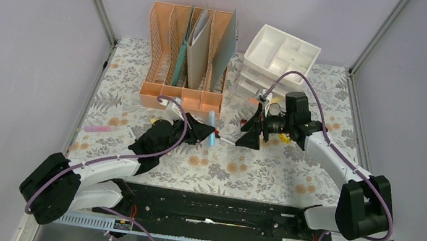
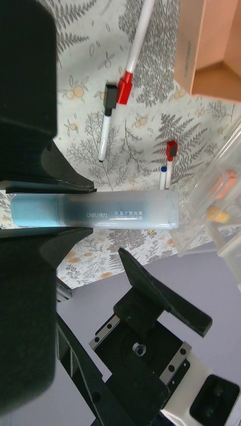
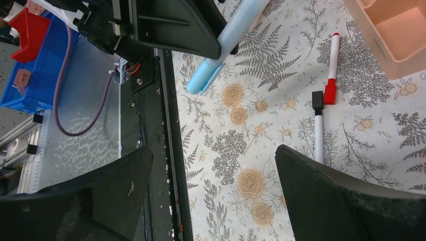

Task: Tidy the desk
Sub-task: Place the stationery in the drawer.

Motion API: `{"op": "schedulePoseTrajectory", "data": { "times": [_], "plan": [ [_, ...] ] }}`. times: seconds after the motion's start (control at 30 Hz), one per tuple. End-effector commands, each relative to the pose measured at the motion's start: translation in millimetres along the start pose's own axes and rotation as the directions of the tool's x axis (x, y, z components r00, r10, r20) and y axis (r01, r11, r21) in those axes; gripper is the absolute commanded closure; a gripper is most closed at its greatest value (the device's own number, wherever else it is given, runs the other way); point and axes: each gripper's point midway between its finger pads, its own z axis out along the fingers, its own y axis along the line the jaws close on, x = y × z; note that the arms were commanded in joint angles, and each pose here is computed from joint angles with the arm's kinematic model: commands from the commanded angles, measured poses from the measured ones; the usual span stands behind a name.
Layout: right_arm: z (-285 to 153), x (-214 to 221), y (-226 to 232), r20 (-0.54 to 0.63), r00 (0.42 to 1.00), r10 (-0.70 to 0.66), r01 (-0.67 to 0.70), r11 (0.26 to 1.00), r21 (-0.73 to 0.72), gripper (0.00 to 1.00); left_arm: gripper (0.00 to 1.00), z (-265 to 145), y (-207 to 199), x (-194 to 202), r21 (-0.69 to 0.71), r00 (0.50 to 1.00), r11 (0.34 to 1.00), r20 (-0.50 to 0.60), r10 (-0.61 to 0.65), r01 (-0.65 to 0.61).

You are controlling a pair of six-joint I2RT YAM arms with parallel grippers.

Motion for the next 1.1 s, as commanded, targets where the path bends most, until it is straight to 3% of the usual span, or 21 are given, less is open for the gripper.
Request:
{"op": "schedulePoseTrajectory", "data": {
  "times": [0.0, 0.27, 0.67, 1.07],
  "plan": [
    [8, -11, 7, 0.042, 0.998, 0.035, -0.033, 0.999, -0.041, 0.0, 1.0, 16, -40, -24, 0.076, 0.991, 0.993, 0.111, 0.077, -0.086],
    [25, -3, -2, 0.029, 0.994, 0.108, -0.107, 0.994, -0.012, 0.0, 1.0, 36, -56, -17, 0.049, 0.988, 0.996, 0.139, 0.067, -0.074],
    [35, -1, -17, 0.057, 0.991, 0.118, -0.123, 0.989, 0.086, 0.06, 1.0, 58, -57, -1, -0.109, 0.982, 0.99, 0.178, -0.07, 0.09],
    [36, -3, -23, 0.066, 0.99, 0.127, -0.134, 0.984, 0.113, 0.6, 1.0, 63, -69, 4, -0.088, 0.977, 0.989, 0.183, -0.105, 0.123]
  ]
}}
